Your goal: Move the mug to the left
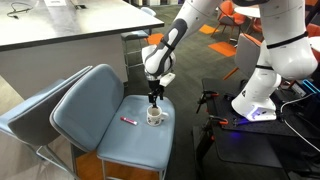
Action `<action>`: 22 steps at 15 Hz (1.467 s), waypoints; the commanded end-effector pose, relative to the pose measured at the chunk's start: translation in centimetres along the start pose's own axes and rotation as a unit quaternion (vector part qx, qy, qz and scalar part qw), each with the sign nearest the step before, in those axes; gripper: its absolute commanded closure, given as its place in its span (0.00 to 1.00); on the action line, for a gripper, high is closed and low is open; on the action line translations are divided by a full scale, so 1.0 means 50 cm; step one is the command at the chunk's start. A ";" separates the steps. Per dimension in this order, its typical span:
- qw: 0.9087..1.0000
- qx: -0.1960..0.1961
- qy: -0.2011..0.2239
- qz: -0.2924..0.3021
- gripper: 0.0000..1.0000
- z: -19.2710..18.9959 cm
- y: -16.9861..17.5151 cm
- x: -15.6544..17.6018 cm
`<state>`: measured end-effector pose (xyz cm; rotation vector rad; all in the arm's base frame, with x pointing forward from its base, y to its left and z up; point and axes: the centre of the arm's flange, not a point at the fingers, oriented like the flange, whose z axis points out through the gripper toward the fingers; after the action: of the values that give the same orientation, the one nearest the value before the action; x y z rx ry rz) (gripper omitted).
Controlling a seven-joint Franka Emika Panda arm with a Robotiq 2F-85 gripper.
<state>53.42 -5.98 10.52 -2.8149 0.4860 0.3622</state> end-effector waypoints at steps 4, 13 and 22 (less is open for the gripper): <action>1.000 0.002 -0.017 0.011 0.13 0.046 0.022 0.040; 0.997 -0.053 0.030 0.045 0.91 0.081 -0.002 0.063; 0.992 -0.076 0.092 0.045 0.97 0.080 -0.147 0.002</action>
<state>55.98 -0.42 6.26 -2.9690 0.6464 0.2043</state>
